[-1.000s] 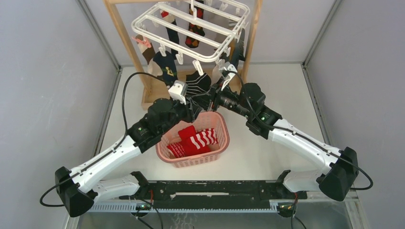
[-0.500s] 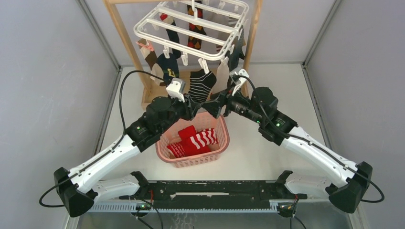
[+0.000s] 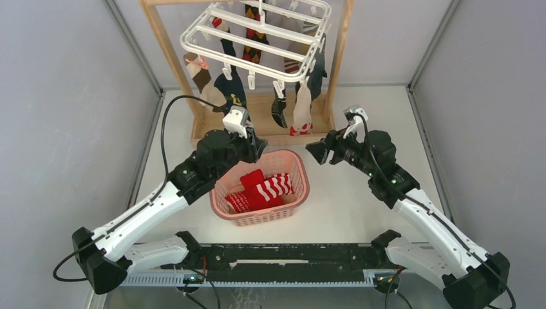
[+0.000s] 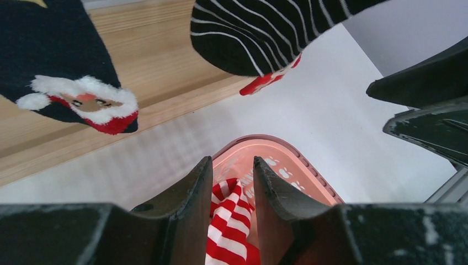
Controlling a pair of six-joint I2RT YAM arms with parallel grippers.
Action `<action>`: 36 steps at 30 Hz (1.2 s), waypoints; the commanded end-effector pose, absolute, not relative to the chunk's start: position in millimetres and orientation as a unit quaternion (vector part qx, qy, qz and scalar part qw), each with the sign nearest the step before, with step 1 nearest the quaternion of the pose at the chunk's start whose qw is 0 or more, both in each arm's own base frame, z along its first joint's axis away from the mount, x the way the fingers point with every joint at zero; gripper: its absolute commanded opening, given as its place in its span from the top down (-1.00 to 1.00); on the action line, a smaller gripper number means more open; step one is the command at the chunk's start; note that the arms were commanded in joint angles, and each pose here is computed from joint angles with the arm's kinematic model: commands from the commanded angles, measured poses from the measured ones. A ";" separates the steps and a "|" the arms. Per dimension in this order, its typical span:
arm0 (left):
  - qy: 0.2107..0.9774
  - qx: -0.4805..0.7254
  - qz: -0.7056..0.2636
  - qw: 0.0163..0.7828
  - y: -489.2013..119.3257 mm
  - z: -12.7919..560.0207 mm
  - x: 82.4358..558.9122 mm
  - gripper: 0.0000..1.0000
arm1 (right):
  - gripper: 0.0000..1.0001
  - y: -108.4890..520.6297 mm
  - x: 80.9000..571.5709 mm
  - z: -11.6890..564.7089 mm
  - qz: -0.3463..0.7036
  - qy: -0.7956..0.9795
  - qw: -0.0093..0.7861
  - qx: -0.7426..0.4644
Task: Remove the socks clipped to the hanger
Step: Adjust the hanger on the clothesline.
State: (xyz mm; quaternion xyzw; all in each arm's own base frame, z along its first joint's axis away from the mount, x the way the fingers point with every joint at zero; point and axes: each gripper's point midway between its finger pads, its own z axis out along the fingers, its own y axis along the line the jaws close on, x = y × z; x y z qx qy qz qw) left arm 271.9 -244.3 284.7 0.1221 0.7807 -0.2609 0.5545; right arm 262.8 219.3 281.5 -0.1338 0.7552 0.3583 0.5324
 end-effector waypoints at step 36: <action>0.767 0.095 -0.256 0.580 -216.3 314.2 264.8 -0.99 | -0.53 227.1 363.4 338.1 0.397 0.617 0.647 -0.206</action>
